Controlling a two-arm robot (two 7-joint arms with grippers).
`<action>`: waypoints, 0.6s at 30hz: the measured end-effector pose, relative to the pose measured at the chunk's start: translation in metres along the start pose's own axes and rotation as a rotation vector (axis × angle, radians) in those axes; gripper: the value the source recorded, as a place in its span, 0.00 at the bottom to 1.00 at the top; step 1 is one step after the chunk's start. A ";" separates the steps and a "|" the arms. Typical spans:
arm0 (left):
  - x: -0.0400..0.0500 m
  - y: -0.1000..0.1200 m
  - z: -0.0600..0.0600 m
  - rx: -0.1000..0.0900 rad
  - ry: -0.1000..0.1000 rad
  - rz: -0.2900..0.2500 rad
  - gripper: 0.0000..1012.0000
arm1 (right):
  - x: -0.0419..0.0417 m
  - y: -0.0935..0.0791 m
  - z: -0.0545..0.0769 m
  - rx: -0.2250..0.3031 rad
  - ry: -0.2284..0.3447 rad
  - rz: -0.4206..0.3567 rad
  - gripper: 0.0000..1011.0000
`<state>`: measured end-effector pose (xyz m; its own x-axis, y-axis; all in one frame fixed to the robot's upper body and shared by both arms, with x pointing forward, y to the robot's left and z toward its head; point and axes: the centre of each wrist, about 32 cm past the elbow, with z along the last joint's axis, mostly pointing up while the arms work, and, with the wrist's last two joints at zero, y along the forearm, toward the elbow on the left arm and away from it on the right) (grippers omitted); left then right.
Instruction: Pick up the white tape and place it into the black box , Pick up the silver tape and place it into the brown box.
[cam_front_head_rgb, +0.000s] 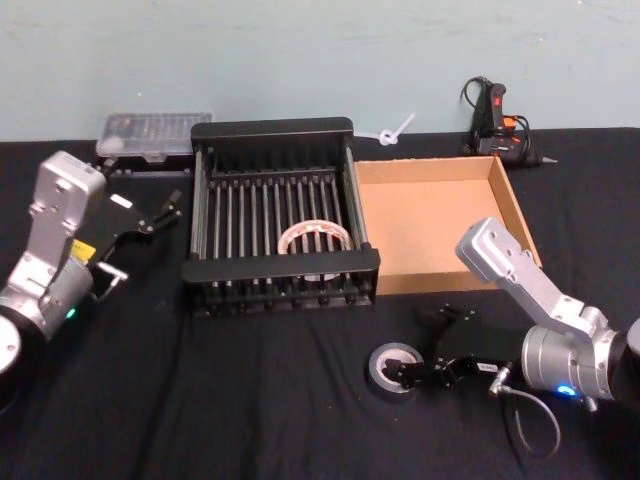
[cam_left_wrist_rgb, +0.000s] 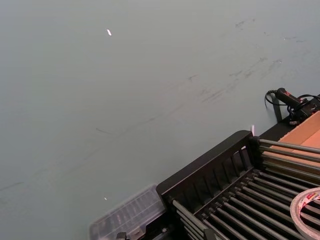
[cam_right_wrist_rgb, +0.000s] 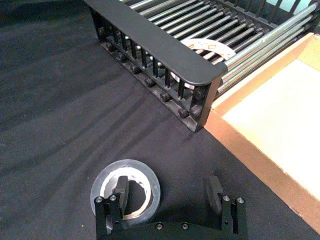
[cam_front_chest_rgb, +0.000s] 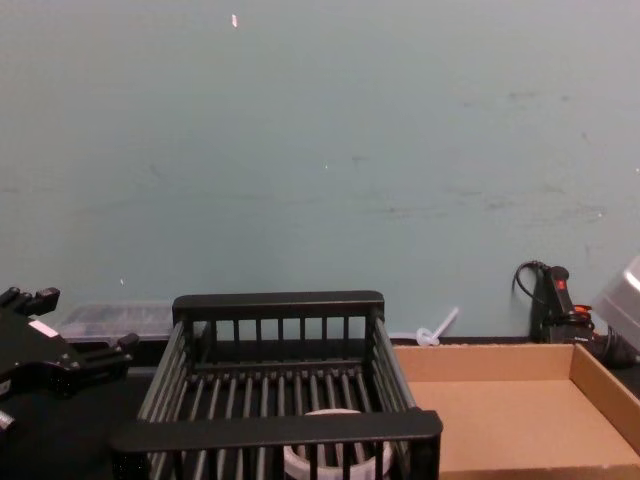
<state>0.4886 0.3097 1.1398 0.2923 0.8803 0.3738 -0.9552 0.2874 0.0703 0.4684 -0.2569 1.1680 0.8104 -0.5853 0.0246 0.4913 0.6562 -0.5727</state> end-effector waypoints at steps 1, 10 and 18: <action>0.0000 0.000 0.000 0.000 0.000 0.000 0.99 | 0.0000 0.000 0.000 0.000 0.000 0.000 0.99; 0.0000 0.000 0.000 0.000 0.000 0.000 0.99 | -0.0001 0.000 0.000 0.000 0.000 0.000 0.83; 0.0000 0.000 0.000 0.000 0.000 0.000 0.99 | -0.0002 0.000 0.000 0.000 -0.001 0.000 0.61</action>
<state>0.4886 0.3097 1.1398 0.2923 0.8803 0.3738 -0.9552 0.2873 0.0703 0.4681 -0.2571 1.1682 0.8109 -0.5846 0.0254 0.4912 0.6565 -0.5725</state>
